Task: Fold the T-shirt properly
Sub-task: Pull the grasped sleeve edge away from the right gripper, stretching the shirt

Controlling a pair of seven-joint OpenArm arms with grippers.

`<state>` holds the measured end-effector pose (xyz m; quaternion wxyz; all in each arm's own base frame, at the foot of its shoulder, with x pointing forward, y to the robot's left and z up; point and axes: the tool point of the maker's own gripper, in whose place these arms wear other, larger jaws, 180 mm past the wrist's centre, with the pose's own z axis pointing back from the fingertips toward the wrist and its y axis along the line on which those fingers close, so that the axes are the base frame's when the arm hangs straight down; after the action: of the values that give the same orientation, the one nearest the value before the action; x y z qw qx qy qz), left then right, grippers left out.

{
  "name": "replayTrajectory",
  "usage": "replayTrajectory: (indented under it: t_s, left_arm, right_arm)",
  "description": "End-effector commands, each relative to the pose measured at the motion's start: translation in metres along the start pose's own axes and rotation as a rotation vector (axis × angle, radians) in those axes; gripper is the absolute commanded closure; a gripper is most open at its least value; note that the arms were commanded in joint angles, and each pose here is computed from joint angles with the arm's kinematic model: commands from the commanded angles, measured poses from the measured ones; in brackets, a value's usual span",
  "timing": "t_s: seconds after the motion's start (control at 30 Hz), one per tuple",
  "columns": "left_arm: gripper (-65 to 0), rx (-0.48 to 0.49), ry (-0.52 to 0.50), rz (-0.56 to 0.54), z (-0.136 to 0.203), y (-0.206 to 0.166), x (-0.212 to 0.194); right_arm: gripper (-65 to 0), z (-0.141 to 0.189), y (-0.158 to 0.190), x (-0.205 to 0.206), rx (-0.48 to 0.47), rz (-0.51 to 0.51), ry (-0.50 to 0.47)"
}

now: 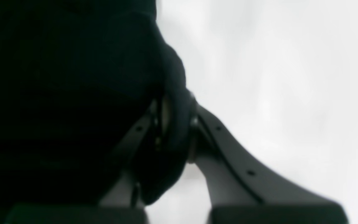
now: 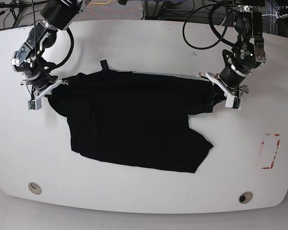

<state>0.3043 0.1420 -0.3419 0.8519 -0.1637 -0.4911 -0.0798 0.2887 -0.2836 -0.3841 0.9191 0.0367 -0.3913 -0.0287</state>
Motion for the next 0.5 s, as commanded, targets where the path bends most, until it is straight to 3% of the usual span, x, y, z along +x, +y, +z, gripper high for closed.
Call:
replayTrajectory:
  t_s: [0.0, 0.47]
  left_arm:
    - [0.0, 0.014, -0.076, -0.030, 0.005, 0.010, 0.029]
    - [0.0, 0.055, -0.142, -0.018, 0.006, 0.047, 0.076]
  right_arm:
    - [0.0, 0.007, -0.006, 0.023, -0.023, 0.029, -0.063]
    - [0.0, 0.012, -0.004, 0.024, -0.031, 0.045, -0.056]
